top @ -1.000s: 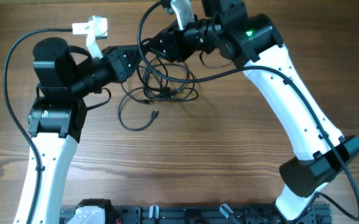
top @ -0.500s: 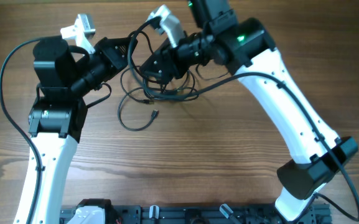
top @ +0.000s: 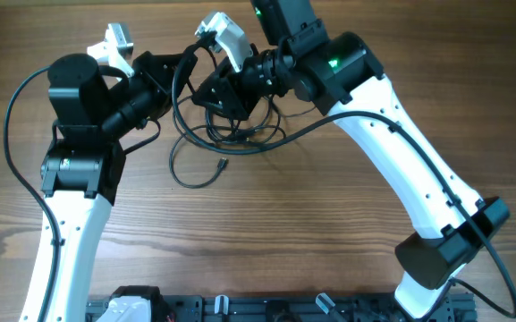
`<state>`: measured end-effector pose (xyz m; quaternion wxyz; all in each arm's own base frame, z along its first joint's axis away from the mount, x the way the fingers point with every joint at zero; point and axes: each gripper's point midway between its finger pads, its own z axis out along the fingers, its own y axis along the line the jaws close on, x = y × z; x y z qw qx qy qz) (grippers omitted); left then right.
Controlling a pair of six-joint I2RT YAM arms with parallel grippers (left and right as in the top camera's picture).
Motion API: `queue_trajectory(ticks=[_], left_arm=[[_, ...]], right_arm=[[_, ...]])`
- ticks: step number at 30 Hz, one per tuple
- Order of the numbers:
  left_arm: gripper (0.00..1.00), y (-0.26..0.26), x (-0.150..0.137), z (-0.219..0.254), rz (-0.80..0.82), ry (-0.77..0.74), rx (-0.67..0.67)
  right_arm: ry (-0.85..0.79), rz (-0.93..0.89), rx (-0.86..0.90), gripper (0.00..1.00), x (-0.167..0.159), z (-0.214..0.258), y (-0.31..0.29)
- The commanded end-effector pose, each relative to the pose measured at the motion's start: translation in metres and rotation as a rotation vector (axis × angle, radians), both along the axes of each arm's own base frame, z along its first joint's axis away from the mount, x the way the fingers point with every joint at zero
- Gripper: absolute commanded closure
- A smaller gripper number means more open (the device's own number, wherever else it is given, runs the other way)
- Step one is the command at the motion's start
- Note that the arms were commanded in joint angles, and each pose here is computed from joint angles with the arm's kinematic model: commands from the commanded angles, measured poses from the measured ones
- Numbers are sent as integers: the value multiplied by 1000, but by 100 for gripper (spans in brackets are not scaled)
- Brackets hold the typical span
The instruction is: Untangle cables
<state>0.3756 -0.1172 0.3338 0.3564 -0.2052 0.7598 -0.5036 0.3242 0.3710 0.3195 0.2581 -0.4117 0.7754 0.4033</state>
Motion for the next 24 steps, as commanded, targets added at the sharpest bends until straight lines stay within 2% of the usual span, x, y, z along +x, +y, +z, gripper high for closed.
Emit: queue_trajectory(ticks=[1, 3, 6, 8, 12, 16, 19, 21, 24], left_arm=[[96, -1, 0, 2, -7, 3, -14], [96, -1, 0, 2, -6, 3, -14], [95, -1, 0, 3, -2, 12, -28], [92, -1, 0, 3, -2, 11, -27], [85, 0, 0, 2, -3, -4, -8], [71, 7, 0, -15, -27, -90, 216], [68, 20, 1, -35, 22, -41, 312], [68, 24, 0, -41, 35, -19, 330], [69, 17, -7, -46, -40, -43, 377]], right_arm=[[10, 3, -11, 67, 2, -9, 9], [27, -11, -12, 67, 3, -11, 10], [32, -13, -13, 76, 4, -12, 10], [50, -29, -8, 96, 5, -11, 11], [84, -77, 14, 96, 10, -5, 8], [143, -224, 41, 96, 28, 16, -28], [222, -328, 38, 96, 44, 14, -58], [256, -361, 27, 96, 50, 9, -73], [281, -409, 18, 96, 60, 6, -94]])
